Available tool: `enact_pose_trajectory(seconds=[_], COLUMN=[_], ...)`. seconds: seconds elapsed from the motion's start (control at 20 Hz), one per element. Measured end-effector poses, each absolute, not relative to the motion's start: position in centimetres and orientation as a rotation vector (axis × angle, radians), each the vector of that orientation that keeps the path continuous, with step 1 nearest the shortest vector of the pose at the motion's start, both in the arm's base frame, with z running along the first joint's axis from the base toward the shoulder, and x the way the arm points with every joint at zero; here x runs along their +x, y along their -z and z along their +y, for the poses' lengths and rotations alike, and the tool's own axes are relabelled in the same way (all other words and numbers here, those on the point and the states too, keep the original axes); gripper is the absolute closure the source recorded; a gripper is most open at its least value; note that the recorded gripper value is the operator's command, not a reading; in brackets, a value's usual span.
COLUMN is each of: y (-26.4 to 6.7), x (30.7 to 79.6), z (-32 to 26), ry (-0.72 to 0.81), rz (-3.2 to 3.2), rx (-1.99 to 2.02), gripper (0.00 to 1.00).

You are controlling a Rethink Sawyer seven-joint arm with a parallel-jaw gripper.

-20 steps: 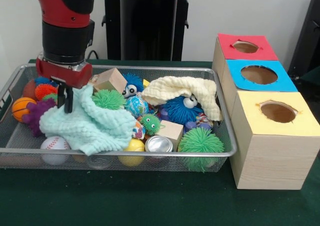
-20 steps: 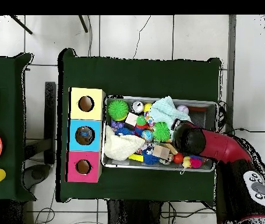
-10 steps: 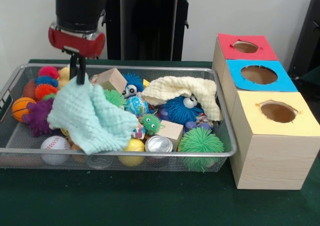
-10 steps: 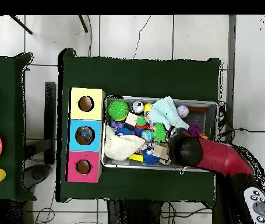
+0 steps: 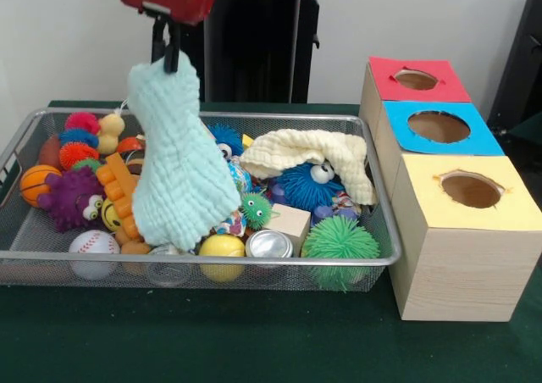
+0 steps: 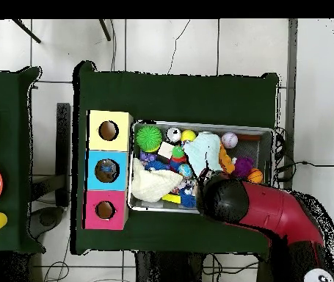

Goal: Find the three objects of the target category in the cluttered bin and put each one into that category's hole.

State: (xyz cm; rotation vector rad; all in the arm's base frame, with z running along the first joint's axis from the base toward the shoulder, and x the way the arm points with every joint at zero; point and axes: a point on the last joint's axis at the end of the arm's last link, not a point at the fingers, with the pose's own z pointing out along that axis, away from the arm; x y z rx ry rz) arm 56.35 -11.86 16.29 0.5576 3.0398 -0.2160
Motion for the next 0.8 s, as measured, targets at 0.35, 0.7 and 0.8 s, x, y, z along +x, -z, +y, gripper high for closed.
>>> enact_pose_trajectory(seconds=[0.35,0.7,0.8], y=[-19.9,-20.5,-20.6], x=[55.0,52.0,51.5], z=[-8.9,-5.9,-5.4], ry=[0.214,0.199,0.196], rz=[3.037,3.069,3.076], rx=[0.535,0.516,0.513], gripper=[1.00,1.00,1.00])
